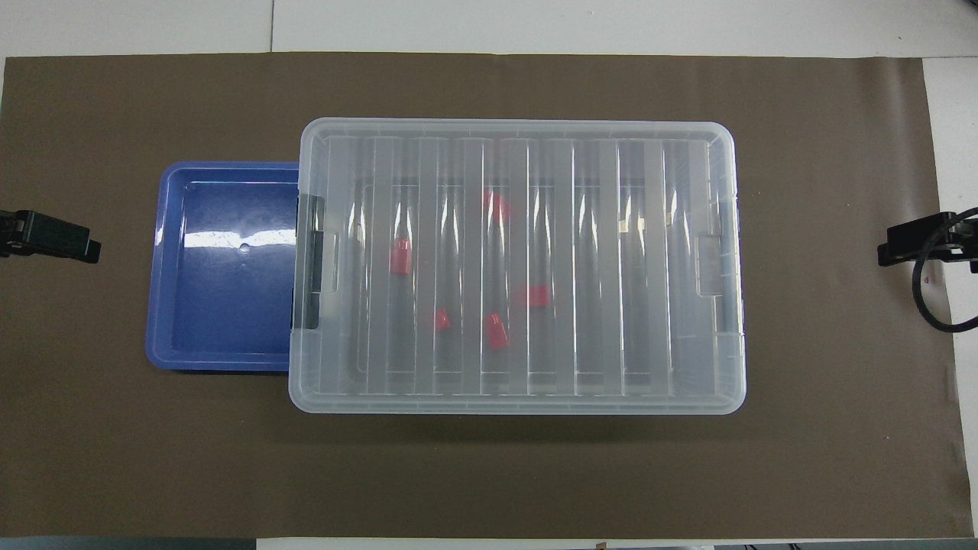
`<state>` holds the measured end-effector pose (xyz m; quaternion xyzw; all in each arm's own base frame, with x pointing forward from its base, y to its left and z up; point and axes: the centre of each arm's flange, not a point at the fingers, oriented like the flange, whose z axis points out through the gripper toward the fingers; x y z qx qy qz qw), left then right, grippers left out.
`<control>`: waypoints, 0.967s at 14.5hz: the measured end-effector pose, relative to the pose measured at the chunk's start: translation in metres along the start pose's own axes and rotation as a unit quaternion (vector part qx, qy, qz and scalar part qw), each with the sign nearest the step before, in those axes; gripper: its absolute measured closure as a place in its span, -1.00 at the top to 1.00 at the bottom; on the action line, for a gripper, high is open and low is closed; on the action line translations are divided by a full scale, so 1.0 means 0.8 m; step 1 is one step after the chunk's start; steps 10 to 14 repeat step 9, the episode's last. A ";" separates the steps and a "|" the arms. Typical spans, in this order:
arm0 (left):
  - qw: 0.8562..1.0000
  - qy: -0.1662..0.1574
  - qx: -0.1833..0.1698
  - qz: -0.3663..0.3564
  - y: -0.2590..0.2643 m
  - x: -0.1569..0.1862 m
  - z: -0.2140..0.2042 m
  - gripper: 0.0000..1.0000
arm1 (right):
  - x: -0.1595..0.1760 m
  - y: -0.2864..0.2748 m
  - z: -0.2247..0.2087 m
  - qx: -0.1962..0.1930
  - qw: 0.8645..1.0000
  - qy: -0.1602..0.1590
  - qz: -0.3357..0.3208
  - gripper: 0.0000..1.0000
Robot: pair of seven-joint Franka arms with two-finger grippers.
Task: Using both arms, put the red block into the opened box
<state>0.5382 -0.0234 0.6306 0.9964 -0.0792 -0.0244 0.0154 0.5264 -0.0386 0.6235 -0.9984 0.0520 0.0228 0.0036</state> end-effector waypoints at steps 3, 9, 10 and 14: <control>1.000 0.000 0.000 0.000 0.000 0.000 0.000 1.00 | 0.002 0.000 -0.001 0.000 1.000 0.007 0.000 1.00; 1.000 0.000 0.000 0.000 0.000 0.000 0.000 1.00 | 0.002 0.000 -0.002 0.000 1.000 0.008 0.000 1.00; 1.000 0.000 0.000 0.000 0.000 0.000 0.000 1.00 | 0.002 0.000 -0.002 0.000 1.000 0.008 0.000 1.00; 1.000 0.000 0.000 0.000 0.000 0.000 0.000 1.00 | 0.002 0.000 -0.002 0.000 1.000 0.008 0.000 1.00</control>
